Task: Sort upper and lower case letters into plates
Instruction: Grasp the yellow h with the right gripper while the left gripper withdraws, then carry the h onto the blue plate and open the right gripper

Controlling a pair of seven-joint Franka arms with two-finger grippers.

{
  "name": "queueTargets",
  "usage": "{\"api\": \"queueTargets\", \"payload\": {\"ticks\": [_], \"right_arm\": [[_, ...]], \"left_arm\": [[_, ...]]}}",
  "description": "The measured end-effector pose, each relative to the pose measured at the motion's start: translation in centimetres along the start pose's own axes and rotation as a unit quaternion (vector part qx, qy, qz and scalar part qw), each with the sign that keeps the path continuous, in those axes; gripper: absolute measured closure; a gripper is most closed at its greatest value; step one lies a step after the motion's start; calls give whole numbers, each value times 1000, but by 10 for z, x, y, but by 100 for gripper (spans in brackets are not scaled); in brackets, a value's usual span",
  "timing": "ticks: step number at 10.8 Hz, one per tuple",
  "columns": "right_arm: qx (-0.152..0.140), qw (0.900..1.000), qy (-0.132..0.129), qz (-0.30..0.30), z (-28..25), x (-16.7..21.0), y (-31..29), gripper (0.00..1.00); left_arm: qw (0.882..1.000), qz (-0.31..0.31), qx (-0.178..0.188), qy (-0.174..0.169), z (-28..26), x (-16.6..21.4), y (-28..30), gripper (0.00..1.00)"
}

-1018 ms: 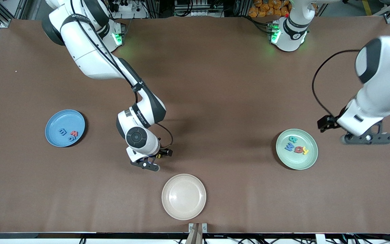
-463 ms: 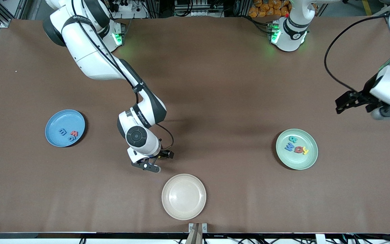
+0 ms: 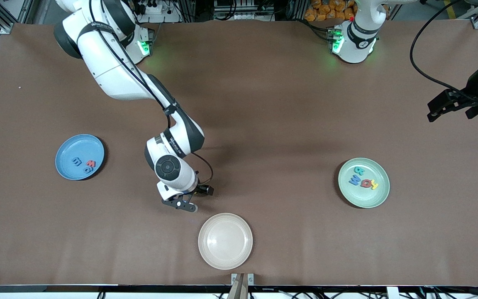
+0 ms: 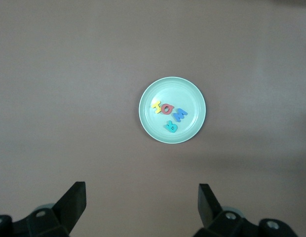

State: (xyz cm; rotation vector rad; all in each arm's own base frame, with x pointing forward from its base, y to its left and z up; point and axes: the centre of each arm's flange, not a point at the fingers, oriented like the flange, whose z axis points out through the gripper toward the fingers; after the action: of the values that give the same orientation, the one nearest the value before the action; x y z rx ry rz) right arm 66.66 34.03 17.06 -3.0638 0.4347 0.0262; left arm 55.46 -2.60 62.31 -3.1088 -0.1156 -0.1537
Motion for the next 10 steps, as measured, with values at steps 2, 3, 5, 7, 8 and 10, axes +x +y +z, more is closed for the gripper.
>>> {"api": "queueTargets", "payload": {"ticks": [2, 3, 5, 7, 8, 10], "right_arm": [[0, 1000, 2, 4, -3, 5, 4, 30], [2, 1000, 3, 3, -6, 5, 3, 44], [3, 1000, 4, -2, -10, 5, 2, 69], [-1, 1000, -1, -14, -10, 4, 4, 74], [-2, 1000, -2, -23, -10, 5, 4, 74], [-23, 999, -21, -41, -12, 13, 22, 74]], "left_arm": [[1000, 0, 0, 0, 0, 0, 0, 0], [1000, 0, 0, 1, -1, 0, 0, 0], [1000, -1, 0, -2, -4, -2, -1, 0], [1000, -5, 1, -9, -8, -6, -7, 0], [1000, -7, 1, -9, -11, -8, -9, 0], [1000, -8, 1, -11, -15, -11, -10, 0]]}}
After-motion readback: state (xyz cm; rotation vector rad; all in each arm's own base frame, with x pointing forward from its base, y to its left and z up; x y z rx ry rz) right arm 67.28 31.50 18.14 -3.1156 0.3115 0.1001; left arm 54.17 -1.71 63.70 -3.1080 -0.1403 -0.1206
